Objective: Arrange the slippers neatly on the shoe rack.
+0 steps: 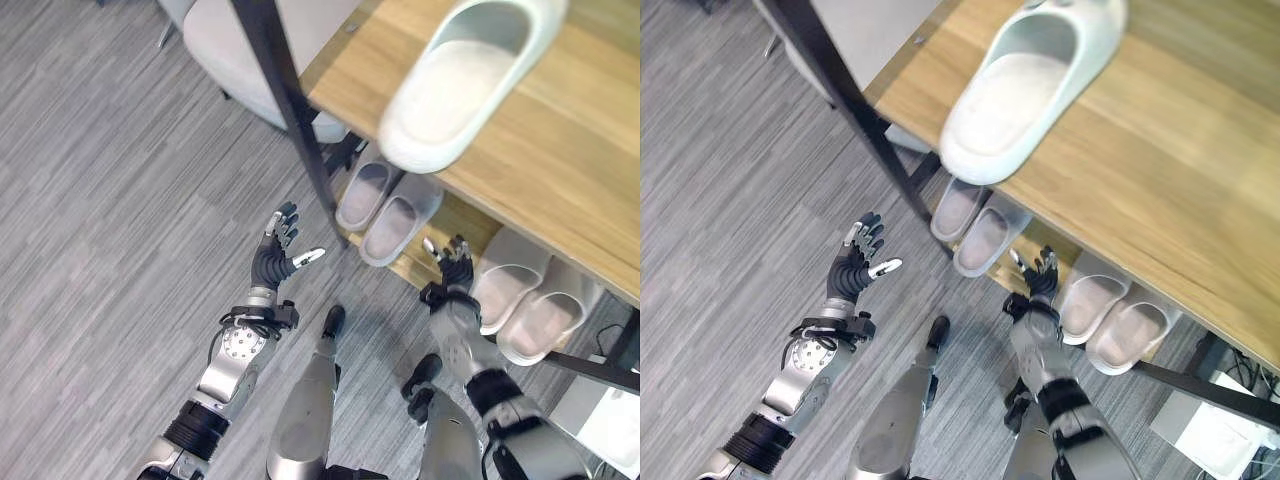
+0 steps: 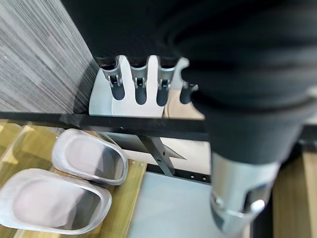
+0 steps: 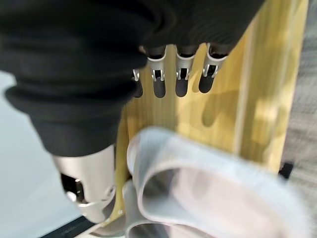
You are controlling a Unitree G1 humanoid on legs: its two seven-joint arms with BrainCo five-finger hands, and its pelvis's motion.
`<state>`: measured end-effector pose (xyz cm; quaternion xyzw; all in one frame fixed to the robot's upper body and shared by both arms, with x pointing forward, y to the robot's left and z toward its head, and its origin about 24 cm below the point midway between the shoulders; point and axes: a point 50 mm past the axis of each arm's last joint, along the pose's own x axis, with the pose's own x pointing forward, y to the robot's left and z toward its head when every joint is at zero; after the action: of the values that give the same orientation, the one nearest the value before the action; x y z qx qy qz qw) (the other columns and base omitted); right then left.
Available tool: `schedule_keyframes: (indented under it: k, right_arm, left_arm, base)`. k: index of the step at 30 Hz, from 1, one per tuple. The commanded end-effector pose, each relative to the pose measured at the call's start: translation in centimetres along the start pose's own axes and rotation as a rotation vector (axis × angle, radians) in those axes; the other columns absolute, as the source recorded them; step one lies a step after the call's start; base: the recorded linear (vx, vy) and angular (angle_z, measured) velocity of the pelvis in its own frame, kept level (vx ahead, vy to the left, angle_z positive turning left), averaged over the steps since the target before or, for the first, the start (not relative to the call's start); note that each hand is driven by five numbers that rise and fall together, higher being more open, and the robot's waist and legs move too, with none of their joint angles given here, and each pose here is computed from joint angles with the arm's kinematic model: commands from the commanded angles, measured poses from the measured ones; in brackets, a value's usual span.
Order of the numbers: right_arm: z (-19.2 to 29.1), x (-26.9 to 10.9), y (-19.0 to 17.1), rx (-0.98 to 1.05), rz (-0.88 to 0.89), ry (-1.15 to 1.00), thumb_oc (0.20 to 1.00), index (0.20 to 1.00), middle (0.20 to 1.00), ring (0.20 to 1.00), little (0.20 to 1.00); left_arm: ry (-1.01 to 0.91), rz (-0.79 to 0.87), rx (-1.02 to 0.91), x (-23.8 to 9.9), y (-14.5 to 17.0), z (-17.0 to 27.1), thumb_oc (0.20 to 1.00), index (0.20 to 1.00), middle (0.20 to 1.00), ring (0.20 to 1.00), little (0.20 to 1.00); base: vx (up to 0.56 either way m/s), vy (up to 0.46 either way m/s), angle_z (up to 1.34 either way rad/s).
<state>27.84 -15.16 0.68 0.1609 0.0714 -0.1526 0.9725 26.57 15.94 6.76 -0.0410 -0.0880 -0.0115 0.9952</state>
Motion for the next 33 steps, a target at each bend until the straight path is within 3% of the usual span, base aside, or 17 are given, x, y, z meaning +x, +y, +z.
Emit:
schedule_keyframes:
  k: [1, 6, 10, 13, 18, 21, 29, 33]
  right_arm:
    - [3.2, 1.8, 0.8, -0.146, 0.153, -0.131, 1.0, 1.0, 1.0, 1.0, 1.0]
    - [2.4, -2.7, -2.4, -0.436, 0.342, -0.165, 1.0, 1.0, 1.0, 1.0, 1.0]
    - [0.6, -4.1, -4.0, -0.458, 0.356, -0.081, 1.0, 1.0, 1.0, 1.0, 1.0]
    - [-1.4, -4.9, -6.0, -0.491, 0.322, 0.036, 1.0, 1.0, 1.0, 1.0, 1.0]
    - [-2.3, -5.5, -7.4, -0.509, 0.328, 0.117, 1.0, 1.0, 1.0, 1.0, 1.0]
    - [-2.7, -5.8, -7.9, -0.522, 0.342, 0.15, 1.0, 1.0, 1.0, 1.0, 1.0]
    - [-2.7, -6.1, -8.8, -0.559, 0.367, 0.173, 1.0, 1.0, 1.0, 1.0, 1.0]
    - [-3.1, -6.0, -8.2, -0.577, 0.387, 0.179, 1.0, 1.0, 1.0, 1.0, 1.0]
  left_arm:
    - [-0.033, -0.046, 0.04, 0.2, 0.3, 0.6, 1.0, 1.0, 1.0, 1.0, 1.0]
    - [0.113, -0.019, 0.105, -2.6, 2.2, -2.3, 1.0, 1.0, 1.0, 1.0, 1.0]
    - [0.217, -0.055, 0.121, -4.2, 2.4, -4.2, 1.0, 1.0, 1.0, 1.0, 1.0]
    - [0.347, -0.181, 0.187, -5.8, 2.4, -6.1, 1.0, 1.0, 1.0, 1.0, 1.0]
    - [0.387, -0.366, 0.328, -6.6, 2.3, -6.2, 1.0, 1.0, 1.0, 1.0, 1.0]
    - [0.358, -0.484, 0.397, -6.3, 1.6, -5.4, 1.0, 1.0, 1.0, 1.0, 1.0]
    - [0.034, -0.791, 0.414, -3.2, -3.4, 0.9, 1.0, 1.0, 1.0, 1.0, 1.0]
    - [-0.121, -0.9, 0.201, -2.3, -6.8, 4.6, 1.0, 1.0, 1.0, 1.0, 1.0]
  base:
    - [0.17, -0.039, -0.61]
    - [0.11, -0.007, -0.36]
    - [0.06, 0.011, -0.25]
    - [0.04, 0.003, -0.23]
    - [0.02, 0.0, -0.37]
    - [0.03, -0.003, -0.12]
    - [0.01, -0.002, -0.09]
    - [0.02, -0.021, -0.06]
